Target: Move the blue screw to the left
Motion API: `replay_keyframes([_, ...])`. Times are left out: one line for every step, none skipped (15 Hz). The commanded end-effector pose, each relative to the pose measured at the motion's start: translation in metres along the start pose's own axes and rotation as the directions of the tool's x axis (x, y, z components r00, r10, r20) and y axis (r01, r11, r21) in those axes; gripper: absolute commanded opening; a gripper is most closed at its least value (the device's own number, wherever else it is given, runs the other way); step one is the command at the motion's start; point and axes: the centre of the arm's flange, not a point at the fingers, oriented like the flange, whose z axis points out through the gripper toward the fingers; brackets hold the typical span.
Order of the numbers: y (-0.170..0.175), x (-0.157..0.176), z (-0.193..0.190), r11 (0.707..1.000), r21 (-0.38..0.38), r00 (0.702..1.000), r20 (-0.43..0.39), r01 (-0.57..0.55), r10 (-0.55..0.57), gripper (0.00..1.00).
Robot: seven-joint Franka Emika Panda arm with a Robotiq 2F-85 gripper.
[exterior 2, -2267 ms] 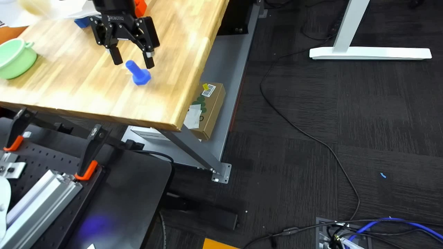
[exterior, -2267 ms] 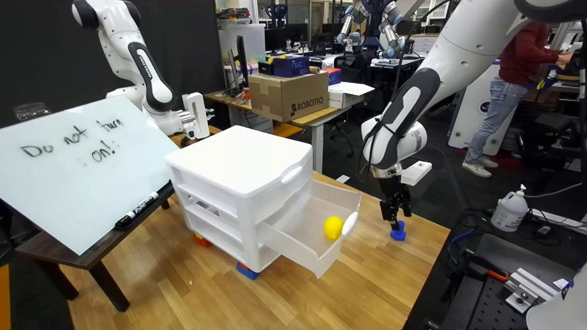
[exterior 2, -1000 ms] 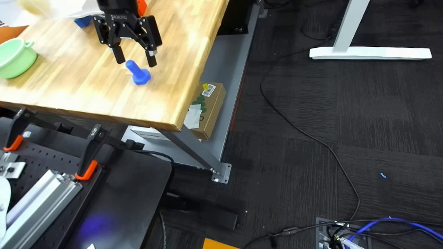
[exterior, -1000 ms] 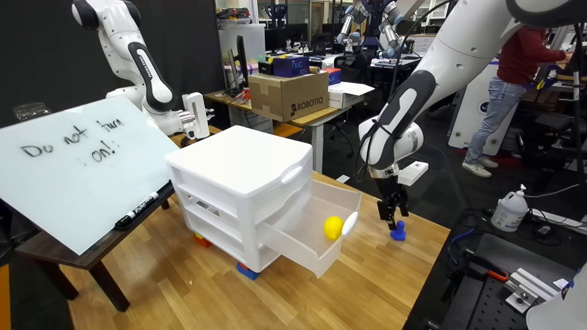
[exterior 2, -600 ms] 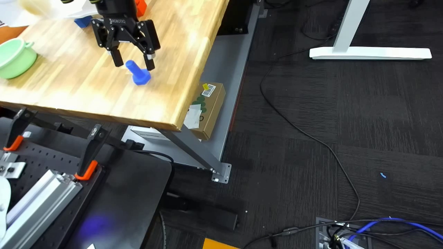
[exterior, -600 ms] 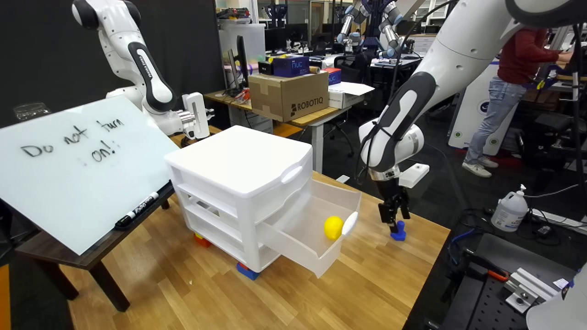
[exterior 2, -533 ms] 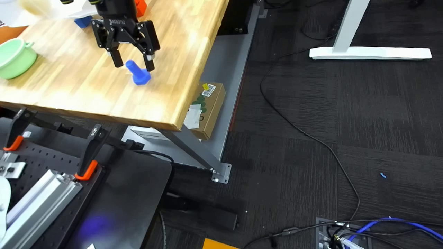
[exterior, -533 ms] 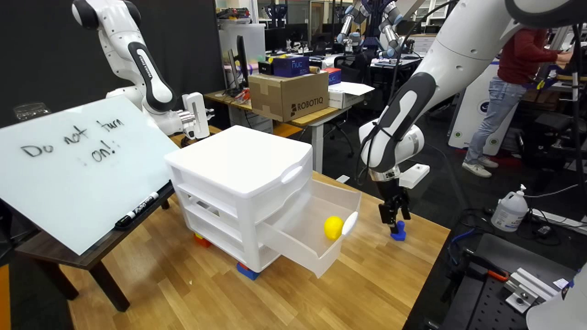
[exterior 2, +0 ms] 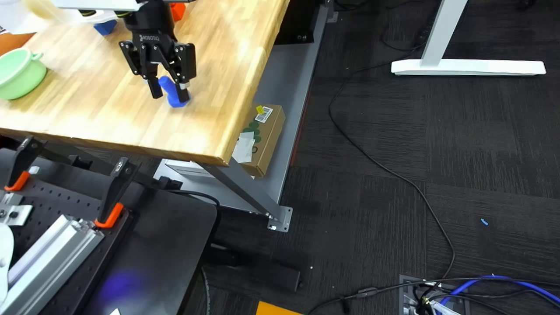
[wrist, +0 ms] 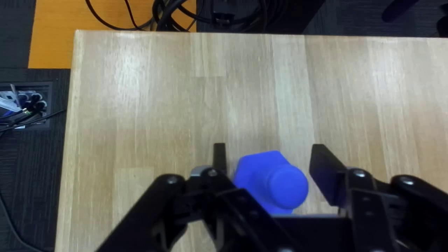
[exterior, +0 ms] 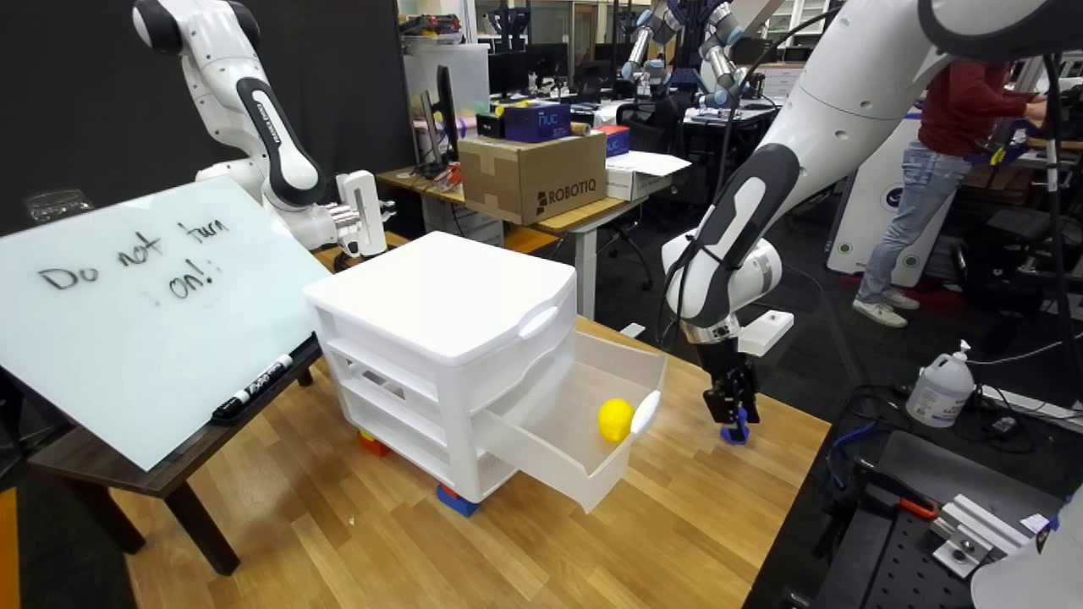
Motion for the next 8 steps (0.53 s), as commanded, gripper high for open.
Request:
replay_keyframes([-0.0011, 0.0008, -0.0005, 1.0, 0.002, 1.0, 0.006, -0.005, 0.005, 0.34])
replay_keyframes([-0.0009, 0.0006, -0.0009, 1.0, 0.002, 1.0, 0.006, -0.005, 0.005, 0.28])
replay_keyframes([-0.0009, 0.0005, -0.0012, 1.0, 0.002, 1.0, 0.005, -0.004, 0.004, 0.19])
replay_keyframes([-0.0008, 0.0003, -0.0017, 1.0, 0.001, 1.0, 0.005, -0.005, 0.005, 0.18])
replay_keyframes([-0.0003, -0.0003, -0.004, 1.0, 0.002, 1.0, 0.008, -0.006, 0.006, 0.17])
replay_keyframes([-0.0004, 0.0, -0.004, 1.0, 0.002, 1.0, 0.006, -0.006, 0.006, 0.19])
replay_keyframes([0.0003, 0.0, -0.0046, 1.0, 0.001, 1.0, 0.006, -0.009, 0.009, 0.17])
replay_keyframes([0.0002, -0.0003, -0.0053, 1.0, 0.001, 1.0, 0.005, -0.01, 0.01, 0.19])
